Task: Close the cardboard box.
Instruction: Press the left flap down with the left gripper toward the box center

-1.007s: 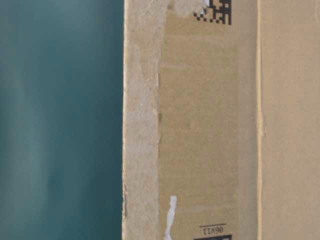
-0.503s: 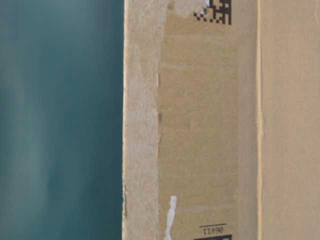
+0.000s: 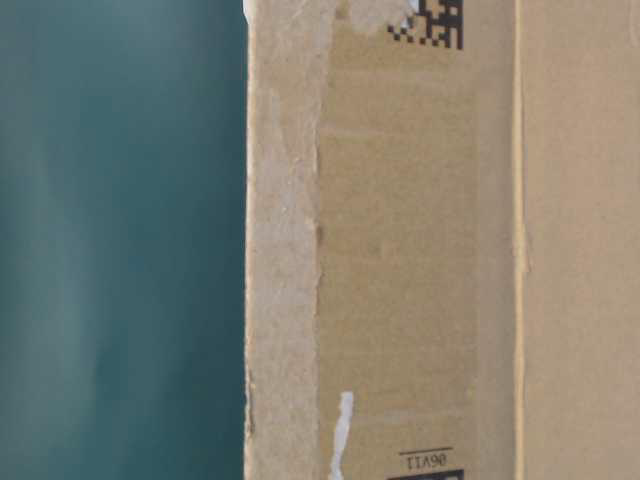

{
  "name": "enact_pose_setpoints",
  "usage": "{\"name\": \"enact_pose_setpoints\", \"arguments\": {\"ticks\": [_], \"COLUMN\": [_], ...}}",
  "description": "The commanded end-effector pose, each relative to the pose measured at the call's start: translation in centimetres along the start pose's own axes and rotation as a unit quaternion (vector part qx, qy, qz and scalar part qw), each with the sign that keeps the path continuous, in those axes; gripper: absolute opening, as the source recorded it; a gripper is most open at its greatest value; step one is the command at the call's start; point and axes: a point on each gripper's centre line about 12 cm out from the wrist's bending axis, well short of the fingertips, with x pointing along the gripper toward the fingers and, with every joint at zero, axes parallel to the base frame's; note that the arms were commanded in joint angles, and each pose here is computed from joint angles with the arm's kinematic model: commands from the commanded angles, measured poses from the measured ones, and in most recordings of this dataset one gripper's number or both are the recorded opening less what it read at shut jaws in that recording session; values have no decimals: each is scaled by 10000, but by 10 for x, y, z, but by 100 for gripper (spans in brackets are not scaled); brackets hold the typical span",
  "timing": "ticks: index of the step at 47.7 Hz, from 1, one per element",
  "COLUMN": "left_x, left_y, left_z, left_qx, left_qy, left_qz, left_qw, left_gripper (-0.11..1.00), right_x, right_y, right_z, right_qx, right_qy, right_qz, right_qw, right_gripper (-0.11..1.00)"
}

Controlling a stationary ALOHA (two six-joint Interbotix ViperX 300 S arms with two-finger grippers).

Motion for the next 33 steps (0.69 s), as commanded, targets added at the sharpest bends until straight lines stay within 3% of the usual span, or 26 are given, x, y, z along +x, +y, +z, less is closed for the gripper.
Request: {"name": "enact_pose_setpoints", "arguments": {"ticks": [1,14,26,33], "left_x": [6,24,34,41], "left_y": [2,7,7,18], "left_z": [6,-13,-10,-4], "left_qx": [-11,-96,-92,-79], "left_qy": [-68,270,317,244], "left_qz": [33,110,113,269], "left_qw": [10000,9995,9994,9993], "left_gripper": [0,0,0,0], "right_x": [5,21,23,24], "right_y": [0,-3,-3,-3], "right_z": [7,-16,-16,-15], "right_qx": [14,139,172,171], "right_qy": [-108,296,273,242], "right_qz": [-14,-100,-119,-119], "right_qw": [9999,9994,9994,9995], "right_gripper": [0,0,0,0]}}
